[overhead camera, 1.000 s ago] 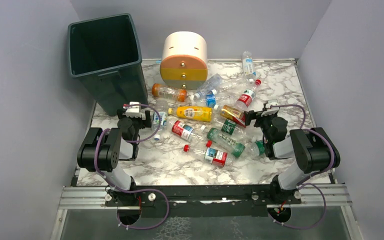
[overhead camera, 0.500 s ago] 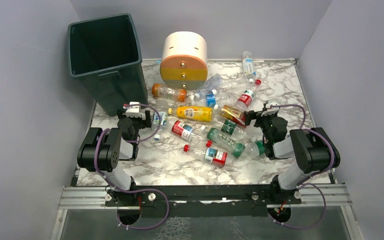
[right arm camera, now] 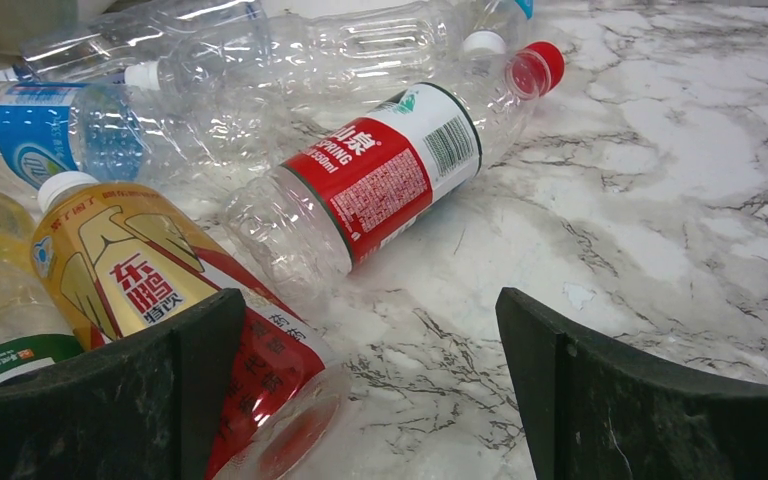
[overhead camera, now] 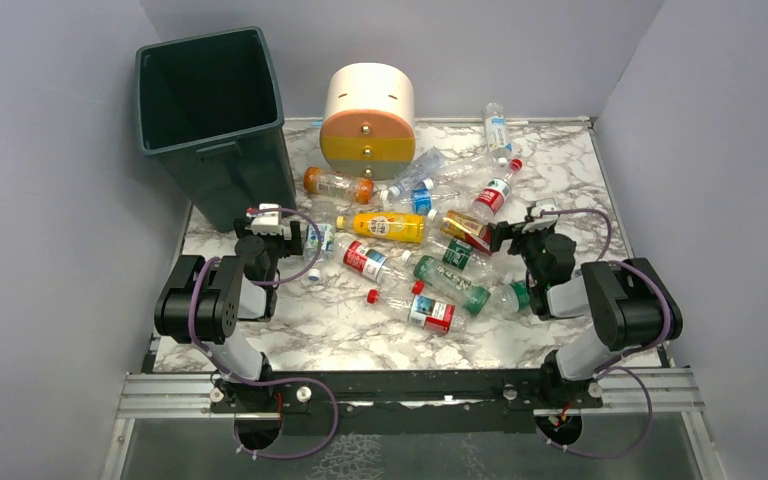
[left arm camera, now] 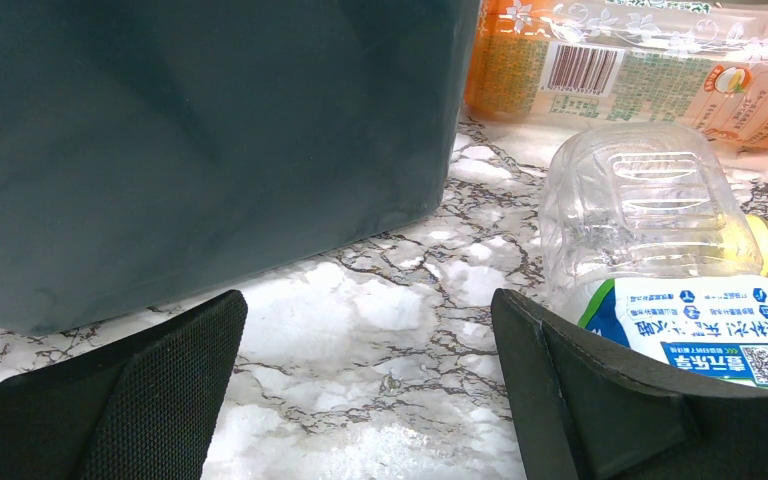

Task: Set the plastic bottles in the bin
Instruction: Pick up the plastic bottle at the center of the board.

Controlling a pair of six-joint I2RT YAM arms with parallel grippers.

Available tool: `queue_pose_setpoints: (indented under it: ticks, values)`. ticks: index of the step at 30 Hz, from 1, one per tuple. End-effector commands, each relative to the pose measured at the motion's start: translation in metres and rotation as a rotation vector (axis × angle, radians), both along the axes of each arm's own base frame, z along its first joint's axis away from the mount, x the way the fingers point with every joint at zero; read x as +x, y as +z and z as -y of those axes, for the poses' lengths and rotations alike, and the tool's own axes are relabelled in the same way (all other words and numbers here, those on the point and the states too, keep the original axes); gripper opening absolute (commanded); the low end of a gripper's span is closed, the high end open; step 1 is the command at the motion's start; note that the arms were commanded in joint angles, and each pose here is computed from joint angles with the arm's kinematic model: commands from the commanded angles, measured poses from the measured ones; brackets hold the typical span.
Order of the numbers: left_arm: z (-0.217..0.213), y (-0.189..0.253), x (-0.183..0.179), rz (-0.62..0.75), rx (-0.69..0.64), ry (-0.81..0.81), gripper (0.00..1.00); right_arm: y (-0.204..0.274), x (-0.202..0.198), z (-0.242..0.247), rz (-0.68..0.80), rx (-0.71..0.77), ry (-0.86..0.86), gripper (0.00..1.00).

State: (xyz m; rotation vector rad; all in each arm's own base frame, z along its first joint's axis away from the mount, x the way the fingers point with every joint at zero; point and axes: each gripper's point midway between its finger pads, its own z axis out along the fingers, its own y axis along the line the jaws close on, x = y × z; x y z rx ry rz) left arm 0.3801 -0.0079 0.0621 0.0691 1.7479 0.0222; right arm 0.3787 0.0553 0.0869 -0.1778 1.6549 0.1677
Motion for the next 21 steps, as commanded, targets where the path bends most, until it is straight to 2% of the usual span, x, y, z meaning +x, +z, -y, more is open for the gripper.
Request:
queue_pose_setpoints:
  ticks: [1,7,12,17,21]
  values:
    - [0.007,0.017,0.005,0.063,0.008,-0.039,0.99,0.015,-0.006,-0.010,0.018,-0.025,0.064,1.00]
    - [0.009,0.044,0.007,0.029,-0.001,-0.024,0.99,0.039,-0.012,-0.026,-0.010,-0.014,0.160,1.00]
    - [0.027,0.096,0.008,0.104,-0.068,-0.054,0.99,0.078,-0.023,-0.039,0.052,0.002,0.235,1.00]
    - [0.053,0.143,-0.001,0.153,-0.133,-0.170,0.99,0.120,-0.036,-0.052,0.082,0.036,0.313,1.00]
    - [0.067,0.188,-0.014,0.189,-0.250,-0.211,0.99,0.158,-0.051,-0.068,0.110,0.099,0.410,1.00]
